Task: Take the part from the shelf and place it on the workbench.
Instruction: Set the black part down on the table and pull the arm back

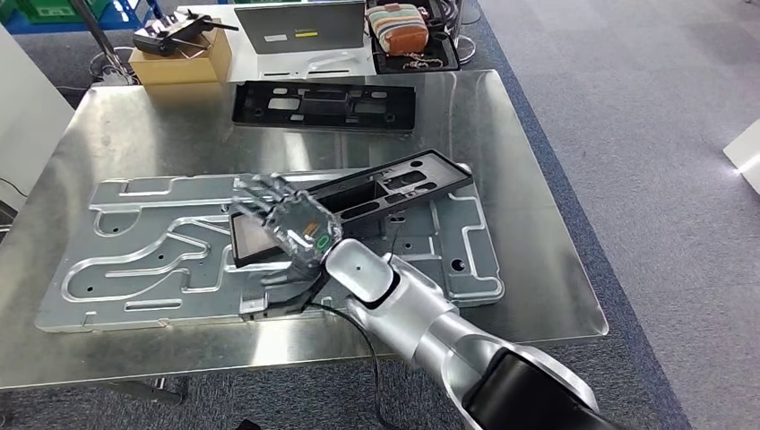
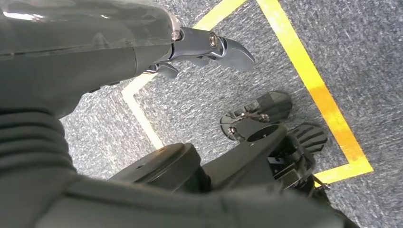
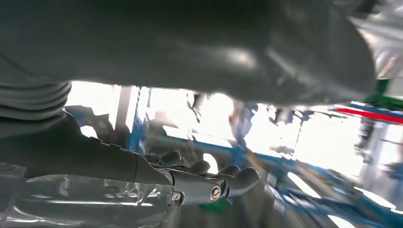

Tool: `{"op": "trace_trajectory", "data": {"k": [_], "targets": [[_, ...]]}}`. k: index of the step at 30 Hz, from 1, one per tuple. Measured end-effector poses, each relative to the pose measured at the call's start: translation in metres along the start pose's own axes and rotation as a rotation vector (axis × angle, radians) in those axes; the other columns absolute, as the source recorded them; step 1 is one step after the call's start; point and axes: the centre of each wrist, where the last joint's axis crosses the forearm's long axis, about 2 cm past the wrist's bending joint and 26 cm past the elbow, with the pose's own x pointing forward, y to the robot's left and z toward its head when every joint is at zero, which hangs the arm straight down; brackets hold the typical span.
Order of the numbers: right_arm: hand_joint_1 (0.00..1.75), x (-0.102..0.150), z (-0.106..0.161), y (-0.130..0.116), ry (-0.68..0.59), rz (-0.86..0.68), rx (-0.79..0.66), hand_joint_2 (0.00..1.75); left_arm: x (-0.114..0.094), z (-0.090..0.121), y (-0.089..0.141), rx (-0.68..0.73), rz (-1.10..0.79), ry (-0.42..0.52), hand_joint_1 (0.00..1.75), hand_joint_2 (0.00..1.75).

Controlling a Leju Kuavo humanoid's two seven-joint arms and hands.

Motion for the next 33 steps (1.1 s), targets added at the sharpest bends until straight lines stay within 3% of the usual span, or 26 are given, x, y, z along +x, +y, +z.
{"op": "trace_trajectory", "data": {"k": [5,11,17,25,33], "targets": [[0.00,0.014,-0.004,-0.021,-0.070,0.127,-0.029,0.00,0.000,0.000,0.000,0.001,-0.007,0.001,0.00,0.00],[0.00,-0.002,-0.022,-0.067,-0.168,0.350,-0.104,0.00,0.000,0.000,0.000,0.001,-0.023,0.002,0.00,0.00],[0.00,0.003,-0.026,-0.098,-0.285,0.482,-0.153,0.00,0.002,0.000,0.001,0.008,-0.029,0.020,0.00,0.00],[0.00,0.013,-0.023,-0.114,-0.381,0.533,-0.141,0.00,0.006,-0.001,0.001,0.005,-0.031,0.021,0.00,0.00],[0.00,0.003,-0.013,-0.107,-0.386,0.548,-0.084,0.00,0.010,-0.002,-0.002,-0.026,-0.046,0.011,0.00,0.00]]}}
